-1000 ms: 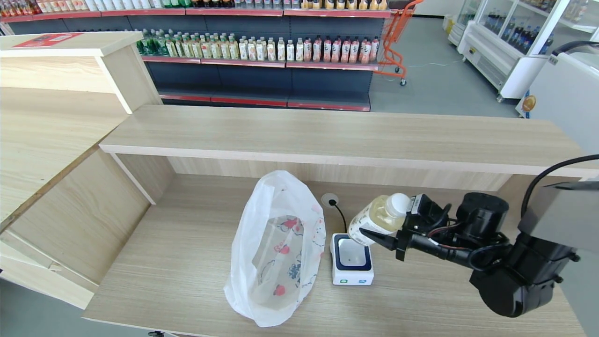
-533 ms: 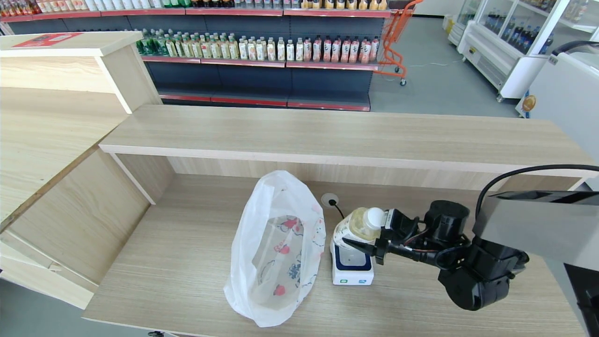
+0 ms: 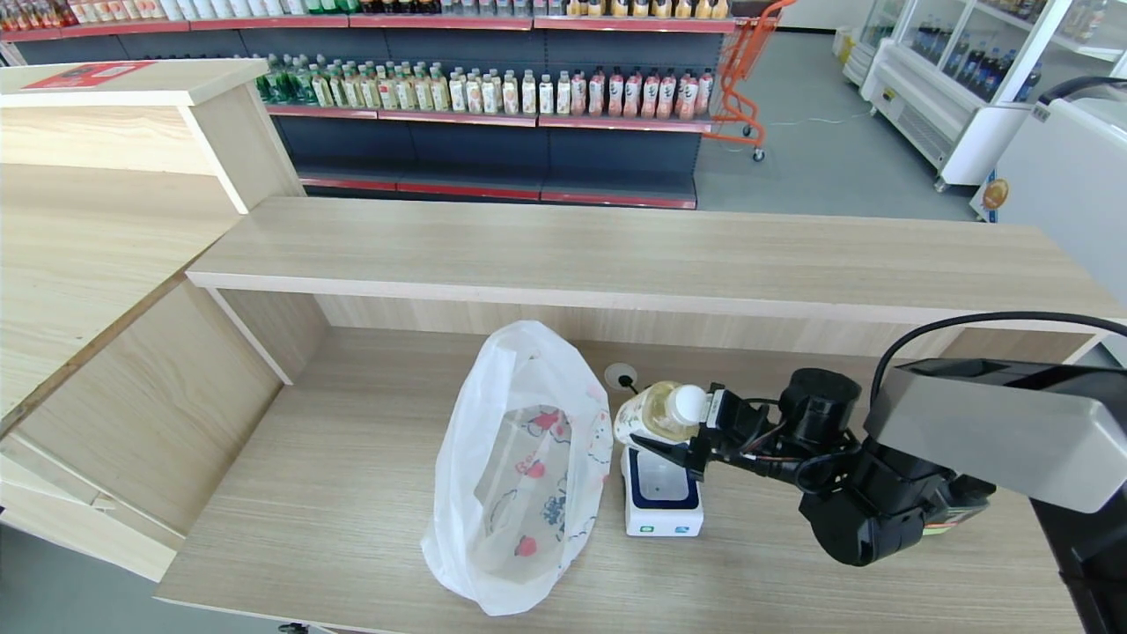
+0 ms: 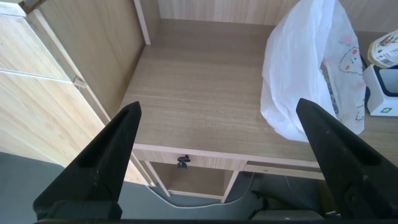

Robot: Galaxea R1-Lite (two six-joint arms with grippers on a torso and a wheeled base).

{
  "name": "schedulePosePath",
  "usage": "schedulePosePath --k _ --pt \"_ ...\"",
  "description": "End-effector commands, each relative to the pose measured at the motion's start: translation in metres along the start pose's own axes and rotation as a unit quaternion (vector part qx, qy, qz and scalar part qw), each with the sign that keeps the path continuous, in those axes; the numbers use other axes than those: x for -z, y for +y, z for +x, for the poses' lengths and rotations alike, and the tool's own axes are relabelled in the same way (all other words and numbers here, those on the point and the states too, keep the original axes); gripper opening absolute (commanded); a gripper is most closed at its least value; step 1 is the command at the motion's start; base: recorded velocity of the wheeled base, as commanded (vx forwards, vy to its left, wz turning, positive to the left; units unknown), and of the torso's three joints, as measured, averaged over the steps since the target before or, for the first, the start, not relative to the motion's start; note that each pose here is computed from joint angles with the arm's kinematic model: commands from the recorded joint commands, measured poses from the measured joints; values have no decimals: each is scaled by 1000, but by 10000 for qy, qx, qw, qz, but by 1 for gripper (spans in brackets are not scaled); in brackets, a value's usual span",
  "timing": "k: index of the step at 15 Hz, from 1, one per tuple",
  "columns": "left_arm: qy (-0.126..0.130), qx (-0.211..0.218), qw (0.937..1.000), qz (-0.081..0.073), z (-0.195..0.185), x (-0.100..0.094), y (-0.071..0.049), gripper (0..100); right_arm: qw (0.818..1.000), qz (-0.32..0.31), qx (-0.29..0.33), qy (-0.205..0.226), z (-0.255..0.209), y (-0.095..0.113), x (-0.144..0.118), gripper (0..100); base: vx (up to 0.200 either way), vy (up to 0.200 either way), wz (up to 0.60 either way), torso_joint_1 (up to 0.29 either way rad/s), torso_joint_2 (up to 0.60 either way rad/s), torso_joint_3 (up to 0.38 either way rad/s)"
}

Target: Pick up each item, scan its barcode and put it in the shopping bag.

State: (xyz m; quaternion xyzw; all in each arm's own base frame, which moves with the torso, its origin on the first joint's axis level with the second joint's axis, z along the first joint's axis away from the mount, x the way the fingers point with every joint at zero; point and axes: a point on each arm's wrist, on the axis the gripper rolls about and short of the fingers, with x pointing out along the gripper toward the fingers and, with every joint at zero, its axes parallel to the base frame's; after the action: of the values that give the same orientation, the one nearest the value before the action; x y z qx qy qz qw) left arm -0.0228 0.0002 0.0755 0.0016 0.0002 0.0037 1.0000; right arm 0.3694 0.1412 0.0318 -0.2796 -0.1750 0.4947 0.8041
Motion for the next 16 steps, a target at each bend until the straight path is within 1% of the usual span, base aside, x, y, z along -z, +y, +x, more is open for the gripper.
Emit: schedulePosePath --k 1,4,8,10,16 --pt "6 -1 10000 -1 0 0 0 100 10000 -62 11 25 -3 -1 -2 0 0 0 0 0 0 0" --pt "-2 -1 10000 7 0 0 0 100 9998 -150 17 137 -10 1 -1 0 0 0 0 0 0 0" --pt "6 -1 10000 -1 0 0 0 100 9988 -438 7 224 -14 2 10 0 0 0 0 0 0 0" --pt "6 -1 10000 7 0 0 0 100 9987 -438 -13 257 -15 4 14 0 0 0 0 0 0 0" --pt "6 -1 10000 7 0 0 0 100 9985 -505 -34 210 -16 3 8 0 0 0 0 0 0 0"
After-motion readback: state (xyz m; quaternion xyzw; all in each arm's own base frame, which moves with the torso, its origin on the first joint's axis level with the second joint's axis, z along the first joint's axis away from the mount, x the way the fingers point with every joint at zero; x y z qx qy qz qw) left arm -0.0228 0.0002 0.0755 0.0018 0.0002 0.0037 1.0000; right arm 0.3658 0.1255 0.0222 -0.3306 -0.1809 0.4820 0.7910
